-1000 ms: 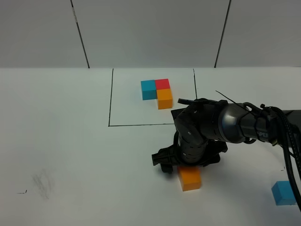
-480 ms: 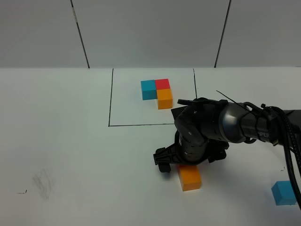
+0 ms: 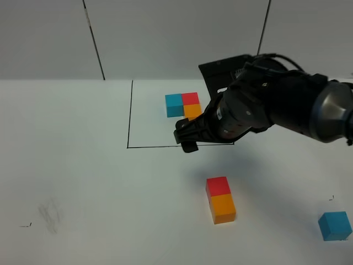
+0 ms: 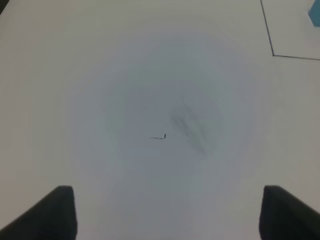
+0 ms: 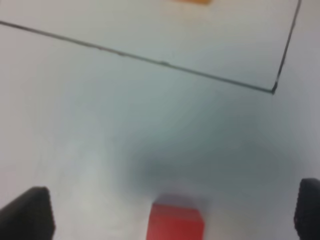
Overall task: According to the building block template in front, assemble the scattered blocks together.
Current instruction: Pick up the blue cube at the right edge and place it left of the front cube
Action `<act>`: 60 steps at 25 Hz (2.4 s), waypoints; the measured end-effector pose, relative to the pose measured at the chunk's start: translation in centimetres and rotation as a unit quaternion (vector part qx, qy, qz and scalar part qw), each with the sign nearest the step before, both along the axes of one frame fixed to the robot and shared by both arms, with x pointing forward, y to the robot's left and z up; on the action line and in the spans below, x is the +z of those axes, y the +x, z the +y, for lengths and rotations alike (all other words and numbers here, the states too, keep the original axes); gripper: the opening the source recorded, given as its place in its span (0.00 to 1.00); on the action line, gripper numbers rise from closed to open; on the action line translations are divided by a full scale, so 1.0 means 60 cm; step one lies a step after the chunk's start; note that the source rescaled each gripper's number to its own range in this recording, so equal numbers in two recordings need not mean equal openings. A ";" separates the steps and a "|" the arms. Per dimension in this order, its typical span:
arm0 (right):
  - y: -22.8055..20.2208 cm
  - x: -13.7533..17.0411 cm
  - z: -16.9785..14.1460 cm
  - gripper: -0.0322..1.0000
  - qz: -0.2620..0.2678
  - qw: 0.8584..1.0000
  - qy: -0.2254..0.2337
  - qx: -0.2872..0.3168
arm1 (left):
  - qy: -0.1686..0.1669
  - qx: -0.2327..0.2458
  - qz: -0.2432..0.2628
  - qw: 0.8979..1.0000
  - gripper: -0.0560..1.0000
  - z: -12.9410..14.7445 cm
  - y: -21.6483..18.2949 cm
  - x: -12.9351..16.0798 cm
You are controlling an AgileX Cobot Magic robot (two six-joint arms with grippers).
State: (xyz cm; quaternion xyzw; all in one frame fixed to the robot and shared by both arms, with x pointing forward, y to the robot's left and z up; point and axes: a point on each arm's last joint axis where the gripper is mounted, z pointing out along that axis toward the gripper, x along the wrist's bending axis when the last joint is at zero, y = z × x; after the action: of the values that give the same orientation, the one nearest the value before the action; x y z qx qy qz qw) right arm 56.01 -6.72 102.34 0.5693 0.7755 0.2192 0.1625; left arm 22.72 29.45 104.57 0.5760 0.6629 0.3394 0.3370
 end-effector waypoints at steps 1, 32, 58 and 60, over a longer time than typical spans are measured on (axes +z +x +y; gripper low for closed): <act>-0.004 0.019 -0.009 0.92 -0.016 1.000 -0.013 0.006 | 0.000 0.000 0.000 1.000 0.67 0.000 0.000 0.000; -0.261 0.358 -0.275 0.69 -0.231 0.966 -0.111 -0.023 | 0.000 0.000 0.000 1.000 0.67 0.000 0.000 0.000; -0.262 0.282 -0.399 0.68 -0.106 0.971 -0.117 -0.181 | 0.000 0.000 0.000 1.000 0.67 0.000 0.000 0.000; -0.258 0.231 -0.400 0.68 -0.057 0.973 -0.138 -0.175 | 0.000 0.000 0.000 1.000 0.67 0.000 0.000 0.000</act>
State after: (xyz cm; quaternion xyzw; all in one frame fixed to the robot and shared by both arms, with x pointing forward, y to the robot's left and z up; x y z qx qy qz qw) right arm 40.54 -30.72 116.20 0.6550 0.6759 0.1100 0.3195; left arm 22.72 29.45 104.57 0.5760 0.6629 0.3394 0.3370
